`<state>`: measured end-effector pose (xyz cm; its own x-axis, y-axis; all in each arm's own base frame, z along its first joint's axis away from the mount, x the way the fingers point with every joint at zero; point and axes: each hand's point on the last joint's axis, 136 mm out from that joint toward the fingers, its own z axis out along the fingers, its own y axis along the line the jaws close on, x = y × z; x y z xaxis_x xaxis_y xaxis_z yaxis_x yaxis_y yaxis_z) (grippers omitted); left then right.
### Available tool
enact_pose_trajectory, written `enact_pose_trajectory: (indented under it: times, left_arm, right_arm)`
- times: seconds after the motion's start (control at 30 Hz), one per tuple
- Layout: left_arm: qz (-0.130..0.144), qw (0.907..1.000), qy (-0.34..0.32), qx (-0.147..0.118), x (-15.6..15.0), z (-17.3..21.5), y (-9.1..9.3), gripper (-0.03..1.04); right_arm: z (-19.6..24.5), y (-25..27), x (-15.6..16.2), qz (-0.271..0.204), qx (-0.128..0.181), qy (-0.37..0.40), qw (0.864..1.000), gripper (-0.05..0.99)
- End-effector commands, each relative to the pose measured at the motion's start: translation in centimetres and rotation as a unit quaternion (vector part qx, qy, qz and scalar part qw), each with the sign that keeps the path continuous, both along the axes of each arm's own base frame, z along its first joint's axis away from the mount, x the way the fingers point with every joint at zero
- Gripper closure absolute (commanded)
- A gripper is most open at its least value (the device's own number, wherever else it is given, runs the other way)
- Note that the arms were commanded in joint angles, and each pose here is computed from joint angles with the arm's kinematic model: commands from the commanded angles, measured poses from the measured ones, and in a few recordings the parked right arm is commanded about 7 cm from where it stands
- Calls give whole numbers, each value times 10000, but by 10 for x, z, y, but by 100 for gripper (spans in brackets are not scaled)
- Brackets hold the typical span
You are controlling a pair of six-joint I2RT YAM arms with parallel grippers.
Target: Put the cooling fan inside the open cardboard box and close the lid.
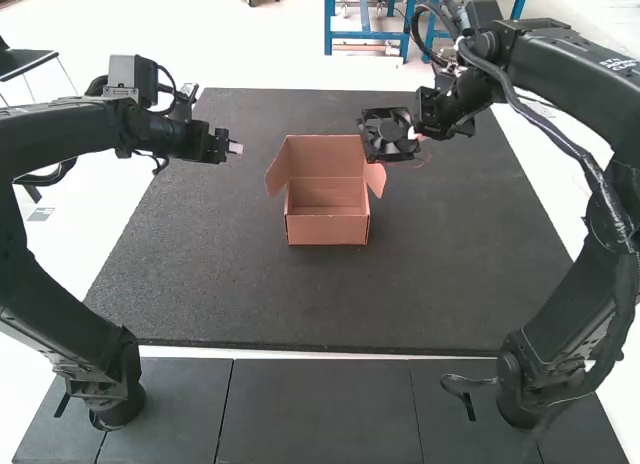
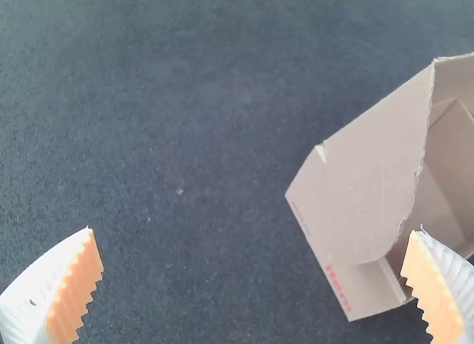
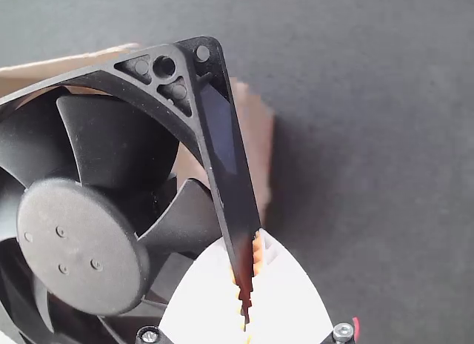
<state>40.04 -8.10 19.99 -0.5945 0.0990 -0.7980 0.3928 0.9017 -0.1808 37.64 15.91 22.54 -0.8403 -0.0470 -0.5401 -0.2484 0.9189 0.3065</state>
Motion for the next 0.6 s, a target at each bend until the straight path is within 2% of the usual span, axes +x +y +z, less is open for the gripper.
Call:
enact_pose_trajectory:
  times: [0.0,0.37,0.57]
  left_arm:
    - [66,9999,-158,-14,-1,12,1,6]
    - [115,9997,-203,-67,-1,17,1,6]
    - [153,9995,-236,-120,0,20,1,6]
  right_arm:
    - [11,28,-7,32,394,-56,9992,95]
    - [-1,58,-25,367,438,109,9983,95]
    - [-6,87,-45,752,519,265,9955,95]
